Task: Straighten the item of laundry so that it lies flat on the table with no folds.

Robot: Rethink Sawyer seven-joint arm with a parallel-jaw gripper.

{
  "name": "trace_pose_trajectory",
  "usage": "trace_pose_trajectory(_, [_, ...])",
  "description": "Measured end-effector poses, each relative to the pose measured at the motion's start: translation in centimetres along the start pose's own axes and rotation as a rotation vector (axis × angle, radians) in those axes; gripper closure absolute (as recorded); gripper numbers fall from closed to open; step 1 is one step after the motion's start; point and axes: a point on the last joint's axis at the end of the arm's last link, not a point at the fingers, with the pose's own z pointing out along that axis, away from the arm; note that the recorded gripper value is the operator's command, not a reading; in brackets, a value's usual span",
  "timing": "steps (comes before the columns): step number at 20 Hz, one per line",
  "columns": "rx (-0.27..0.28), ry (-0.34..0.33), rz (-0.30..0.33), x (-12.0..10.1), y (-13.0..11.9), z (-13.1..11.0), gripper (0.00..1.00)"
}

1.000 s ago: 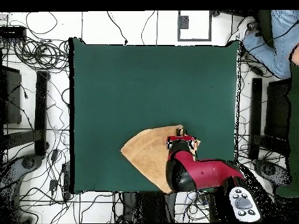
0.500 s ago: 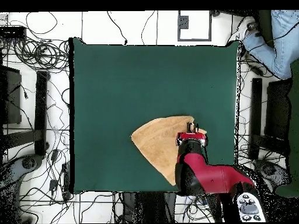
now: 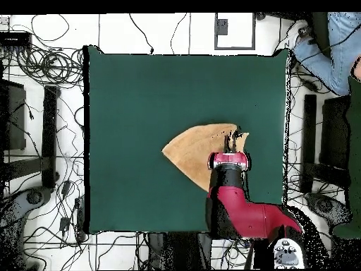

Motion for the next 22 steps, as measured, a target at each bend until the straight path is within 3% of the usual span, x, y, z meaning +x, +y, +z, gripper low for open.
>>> trace_pose_trajectory(7, [0.029,-0.074,-0.011,-1.0,-1.0,-0.6,1.0])
trace_pose_trajectory(11, [0.032,-0.071,-0.015,-0.5,-1.7,-0.4,1.0])
trace_pose_trajectory(13, [0.001,-0.057,-0.025,0.4,-2.0,0.0,1.0])
trace_pose_trajectory(15, [-0.1,0.016,-0.014,3.3,-2.1,1.3,1.0])
trace_pose_trajectory(17, [-0.131,0.141,0.073,7.1,-3.2,3.1,1.0])
trace_pose_trajectory(18, [-0.125,0.218,0.141,9.3,-4.2,3.9,1.0])
trace_pose_trajectory(19, [-0.12,0.253,0.171,10.1,-4.5,4.2,1.0])
trace_pose_trajectory(21, [-0.092,0.438,0.343,14.7,-6.5,5.0,1.0])
trace_pose_trajectory(22, [-0.088,0.465,0.391,15.3,-6.9,5.2,1.0])
